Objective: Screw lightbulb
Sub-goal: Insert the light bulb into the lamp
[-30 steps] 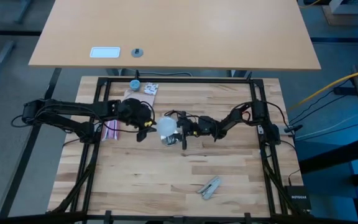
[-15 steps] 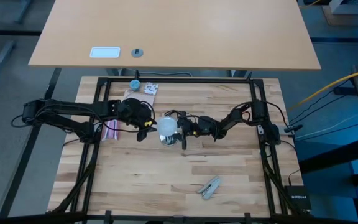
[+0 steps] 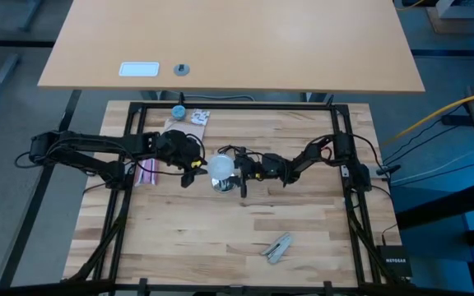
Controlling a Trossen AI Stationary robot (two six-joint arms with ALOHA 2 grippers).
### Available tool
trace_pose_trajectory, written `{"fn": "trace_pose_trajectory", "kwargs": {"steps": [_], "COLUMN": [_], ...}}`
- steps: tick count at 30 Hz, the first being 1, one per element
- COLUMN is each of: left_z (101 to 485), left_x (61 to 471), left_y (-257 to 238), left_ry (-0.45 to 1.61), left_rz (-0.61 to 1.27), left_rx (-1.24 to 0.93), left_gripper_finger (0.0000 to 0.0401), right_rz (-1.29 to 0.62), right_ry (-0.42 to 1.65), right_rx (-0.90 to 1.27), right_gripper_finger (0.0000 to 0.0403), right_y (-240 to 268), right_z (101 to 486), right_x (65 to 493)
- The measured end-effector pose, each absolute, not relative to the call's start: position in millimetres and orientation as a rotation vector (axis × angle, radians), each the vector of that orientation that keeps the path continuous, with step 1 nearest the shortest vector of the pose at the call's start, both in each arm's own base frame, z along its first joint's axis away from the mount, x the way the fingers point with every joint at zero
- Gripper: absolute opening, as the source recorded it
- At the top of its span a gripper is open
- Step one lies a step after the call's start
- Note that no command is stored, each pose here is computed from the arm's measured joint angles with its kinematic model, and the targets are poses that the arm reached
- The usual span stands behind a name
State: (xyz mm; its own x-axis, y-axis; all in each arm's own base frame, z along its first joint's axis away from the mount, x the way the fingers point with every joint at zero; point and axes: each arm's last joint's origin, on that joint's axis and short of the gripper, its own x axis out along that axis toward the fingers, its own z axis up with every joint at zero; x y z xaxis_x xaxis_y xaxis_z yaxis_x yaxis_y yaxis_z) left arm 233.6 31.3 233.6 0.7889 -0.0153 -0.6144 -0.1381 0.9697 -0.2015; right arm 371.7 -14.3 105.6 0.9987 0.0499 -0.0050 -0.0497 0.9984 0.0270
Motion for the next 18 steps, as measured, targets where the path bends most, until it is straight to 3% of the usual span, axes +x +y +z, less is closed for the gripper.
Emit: {"fn": "trace_pose_trajectory", "kwargs": {"steps": [5,13,18], "left_z": [233,234,233], "left_x": [233,234,233], "left_y": [31,31,31], "left_ry": [0.663,0.659,0.664], "left_rz": [0.065,0.065,0.065], "left_rx": [-0.243,-0.242,-0.243], "left_gripper_finger": [0.0155,0.0155,0.0155], "right_rz": [0.051,0.049,0.049], "right_ry": [0.008,0.133,0.19], "right_rx": [0.029,0.031,0.035], "right_gripper_finger": [0.0177,0.0245,0.0264], "right_y": [-14,-15,-15], "right_z": [107,102,101], "right_x": [375,388,393]}}
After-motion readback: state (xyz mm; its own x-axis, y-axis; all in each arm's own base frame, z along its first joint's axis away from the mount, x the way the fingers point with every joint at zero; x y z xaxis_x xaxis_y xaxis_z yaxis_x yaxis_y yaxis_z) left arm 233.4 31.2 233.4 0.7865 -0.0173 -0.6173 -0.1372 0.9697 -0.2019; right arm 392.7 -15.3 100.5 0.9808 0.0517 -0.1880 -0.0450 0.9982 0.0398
